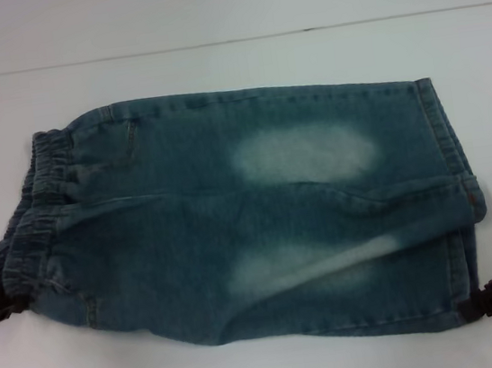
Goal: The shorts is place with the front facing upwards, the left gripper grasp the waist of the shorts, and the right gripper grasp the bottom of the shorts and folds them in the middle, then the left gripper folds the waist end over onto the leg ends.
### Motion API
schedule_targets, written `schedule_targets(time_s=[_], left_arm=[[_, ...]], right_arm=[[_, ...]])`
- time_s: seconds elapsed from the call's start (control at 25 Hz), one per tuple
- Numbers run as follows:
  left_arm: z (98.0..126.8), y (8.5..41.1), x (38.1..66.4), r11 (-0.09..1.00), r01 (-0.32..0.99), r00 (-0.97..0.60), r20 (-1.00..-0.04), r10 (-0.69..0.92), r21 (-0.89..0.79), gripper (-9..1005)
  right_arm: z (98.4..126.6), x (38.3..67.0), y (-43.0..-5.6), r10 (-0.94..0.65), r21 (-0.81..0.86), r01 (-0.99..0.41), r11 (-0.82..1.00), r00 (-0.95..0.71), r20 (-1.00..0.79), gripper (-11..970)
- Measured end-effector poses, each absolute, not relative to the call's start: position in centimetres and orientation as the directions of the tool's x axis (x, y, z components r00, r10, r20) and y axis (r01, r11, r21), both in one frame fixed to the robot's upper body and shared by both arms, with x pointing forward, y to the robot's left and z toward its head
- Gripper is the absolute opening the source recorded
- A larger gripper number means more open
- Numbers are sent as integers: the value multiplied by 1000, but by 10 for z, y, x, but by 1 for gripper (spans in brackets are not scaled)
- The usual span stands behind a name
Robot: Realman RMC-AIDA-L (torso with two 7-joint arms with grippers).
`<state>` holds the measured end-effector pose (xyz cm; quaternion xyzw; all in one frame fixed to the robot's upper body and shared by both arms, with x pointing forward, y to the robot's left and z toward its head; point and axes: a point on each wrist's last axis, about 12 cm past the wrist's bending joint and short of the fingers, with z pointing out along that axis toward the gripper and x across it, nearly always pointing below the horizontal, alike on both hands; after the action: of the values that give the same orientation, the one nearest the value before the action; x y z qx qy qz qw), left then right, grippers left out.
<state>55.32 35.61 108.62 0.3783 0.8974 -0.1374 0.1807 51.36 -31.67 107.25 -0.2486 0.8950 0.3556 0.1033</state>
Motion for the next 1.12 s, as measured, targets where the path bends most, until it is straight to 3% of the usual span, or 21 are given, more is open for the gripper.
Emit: schedule_targets(time_s=[0.08,0.32,0.56,0.88,1.12], left_arm=[[1086,356,553,676,729,-649,-428,629,-110,63],[1086,356,553,676,729,-649,-428,629,-112,61],[1085,356,552,681,721,-659,-430,617,-127,60],[1086,351,549,696,693,-693,-440,572,-187,58],[1105,349,553,693,674,-699,-525,486,-255,59]], right_arm=[[1072,514,-316,-375,582,-519,626,-855,-358,183],[1069,515,-318,-372,565,-508,650,-861,-347,187],[1068,513,-320,-368,558,-518,648,-855,-366,32],[1073,515,-319,-374,561,-550,618,-834,-406,26],[1094,523,-331,-320,546,-597,588,-792,-520,26]])
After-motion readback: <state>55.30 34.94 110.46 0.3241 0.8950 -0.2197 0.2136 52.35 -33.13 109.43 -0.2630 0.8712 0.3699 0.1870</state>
